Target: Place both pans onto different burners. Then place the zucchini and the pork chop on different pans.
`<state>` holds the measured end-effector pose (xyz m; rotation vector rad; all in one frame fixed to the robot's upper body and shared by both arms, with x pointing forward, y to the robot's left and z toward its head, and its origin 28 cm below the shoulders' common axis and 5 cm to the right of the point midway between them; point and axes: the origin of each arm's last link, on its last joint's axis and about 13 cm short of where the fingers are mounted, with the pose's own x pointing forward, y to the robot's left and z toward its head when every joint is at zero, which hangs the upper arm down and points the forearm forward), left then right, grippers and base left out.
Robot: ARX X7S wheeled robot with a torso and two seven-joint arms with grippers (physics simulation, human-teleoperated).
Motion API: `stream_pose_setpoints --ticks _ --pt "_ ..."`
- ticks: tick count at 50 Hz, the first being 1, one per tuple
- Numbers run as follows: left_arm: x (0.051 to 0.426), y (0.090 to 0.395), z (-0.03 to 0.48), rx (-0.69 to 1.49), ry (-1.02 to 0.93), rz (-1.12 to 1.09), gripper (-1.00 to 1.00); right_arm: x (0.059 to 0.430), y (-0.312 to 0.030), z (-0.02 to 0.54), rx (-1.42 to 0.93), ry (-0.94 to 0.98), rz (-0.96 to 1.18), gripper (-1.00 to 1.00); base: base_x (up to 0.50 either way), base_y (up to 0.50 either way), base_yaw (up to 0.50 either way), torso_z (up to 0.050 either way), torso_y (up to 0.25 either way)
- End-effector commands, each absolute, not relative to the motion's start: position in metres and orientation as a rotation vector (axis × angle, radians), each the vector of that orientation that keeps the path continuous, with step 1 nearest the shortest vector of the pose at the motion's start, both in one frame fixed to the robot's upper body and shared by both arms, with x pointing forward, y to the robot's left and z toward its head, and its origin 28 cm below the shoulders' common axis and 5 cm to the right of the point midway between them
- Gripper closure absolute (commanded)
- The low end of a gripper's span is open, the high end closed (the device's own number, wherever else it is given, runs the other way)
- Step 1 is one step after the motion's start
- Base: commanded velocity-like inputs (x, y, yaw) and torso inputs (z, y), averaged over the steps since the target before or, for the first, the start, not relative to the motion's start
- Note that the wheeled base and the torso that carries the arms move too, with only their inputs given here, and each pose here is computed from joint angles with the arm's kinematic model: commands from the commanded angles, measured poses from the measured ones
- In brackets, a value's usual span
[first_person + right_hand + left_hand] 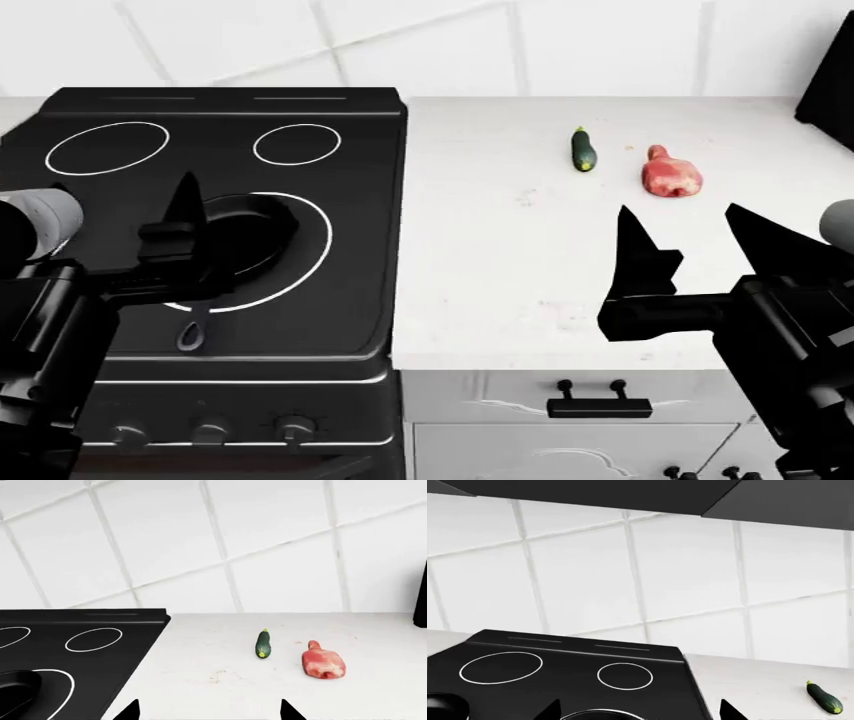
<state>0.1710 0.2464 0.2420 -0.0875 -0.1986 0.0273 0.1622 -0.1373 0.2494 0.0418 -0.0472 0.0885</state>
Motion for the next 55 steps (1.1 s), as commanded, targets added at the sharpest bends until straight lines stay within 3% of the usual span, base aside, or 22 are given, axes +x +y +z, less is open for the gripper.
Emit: stream_pose_setpoints --ticks 1,34,49,55 --pt "0.1714 0.2469 0.2419 -0.090 -0.199 0.030 -1.00 0.1621 -0.1372 0.2493 0.042 -0.047 0.090 -1.00 0.00 -0.50 0.00 0.000 0.000" --pt "0.1729 0.2477 0.2425 -0.100 -0.199 0.032 -1.00 0.1624 -0.1377 0.2494 0.045 -0.047 0.081 -1.00 0.00 -0.50 0.00 0.000 0.000" --pt "0.1721 0.2480 0.2445 -0.103 -0.208 0.032 -1.00 0.1622 -0.1403 0.2536 0.049 -0.062 0.063 -1.00 0.00 0.00 0.00 0.000 0.000" --pt "0.1726 0.2490 0.2449 -0.103 -0.210 0.038 -1.00 0.1624 -0.1404 0.2543 0.055 -0.069 0.057 -1.00 0.42 -0.02 0.00 0.000 0.000"
